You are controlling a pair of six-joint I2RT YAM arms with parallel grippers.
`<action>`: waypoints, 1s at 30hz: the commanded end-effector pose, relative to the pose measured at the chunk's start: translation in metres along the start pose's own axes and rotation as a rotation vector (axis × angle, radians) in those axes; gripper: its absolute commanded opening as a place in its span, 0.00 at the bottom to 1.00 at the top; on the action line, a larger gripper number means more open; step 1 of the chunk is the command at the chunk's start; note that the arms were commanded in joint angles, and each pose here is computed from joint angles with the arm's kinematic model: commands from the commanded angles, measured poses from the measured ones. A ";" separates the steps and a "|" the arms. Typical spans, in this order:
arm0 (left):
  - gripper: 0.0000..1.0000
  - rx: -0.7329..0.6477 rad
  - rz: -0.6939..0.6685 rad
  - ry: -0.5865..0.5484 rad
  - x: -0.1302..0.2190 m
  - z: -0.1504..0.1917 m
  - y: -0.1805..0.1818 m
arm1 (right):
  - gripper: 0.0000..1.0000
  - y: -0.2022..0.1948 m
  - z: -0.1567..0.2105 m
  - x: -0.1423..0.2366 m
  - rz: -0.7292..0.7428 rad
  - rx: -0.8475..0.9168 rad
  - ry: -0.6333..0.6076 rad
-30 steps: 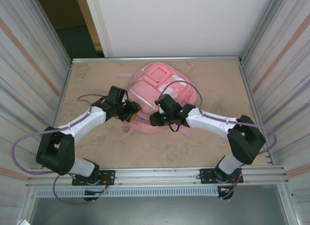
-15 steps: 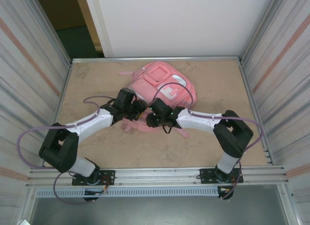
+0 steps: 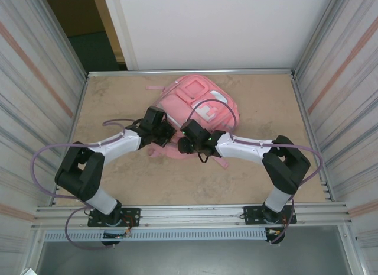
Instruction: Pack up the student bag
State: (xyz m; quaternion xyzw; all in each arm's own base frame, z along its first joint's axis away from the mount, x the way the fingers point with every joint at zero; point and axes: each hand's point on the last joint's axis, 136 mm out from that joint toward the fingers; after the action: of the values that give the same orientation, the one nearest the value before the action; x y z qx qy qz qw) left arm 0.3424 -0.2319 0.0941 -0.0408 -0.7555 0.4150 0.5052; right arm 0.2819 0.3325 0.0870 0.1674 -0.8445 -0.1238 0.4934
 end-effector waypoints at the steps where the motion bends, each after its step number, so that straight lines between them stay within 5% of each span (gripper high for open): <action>1: 0.00 -0.023 0.027 -0.020 0.016 -0.006 -0.015 | 0.44 0.008 -0.016 0.014 0.004 -0.038 -0.047; 12: 0.00 -0.024 0.076 0.036 0.035 0.010 -0.025 | 0.46 0.018 -0.021 -0.009 0.044 -0.137 -0.050; 23: 0.00 -0.023 0.079 0.048 0.038 0.006 -0.021 | 0.07 -0.001 -0.003 -0.018 0.139 -0.083 -0.034; 30: 0.00 -0.104 0.030 0.055 0.043 0.006 -0.006 | 0.02 -0.032 -0.021 0.002 0.194 0.017 -0.033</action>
State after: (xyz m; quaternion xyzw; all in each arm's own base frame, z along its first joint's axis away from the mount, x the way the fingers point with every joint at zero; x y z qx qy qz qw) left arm 0.3282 -0.2263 0.1127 -0.0672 -0.7500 0.4034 0.5198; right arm 0.2987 0.3395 0.0872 0.1150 -0.8573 -0.1238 0.4863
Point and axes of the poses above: each hand's point on the last joint's axis, 136 mm out from that joint toward the fingers, its own x axis back along the fingers, its own y axis along the line the jaws close on, z = x × y, and after that the axes turned 9 degrees about -x, right-handed
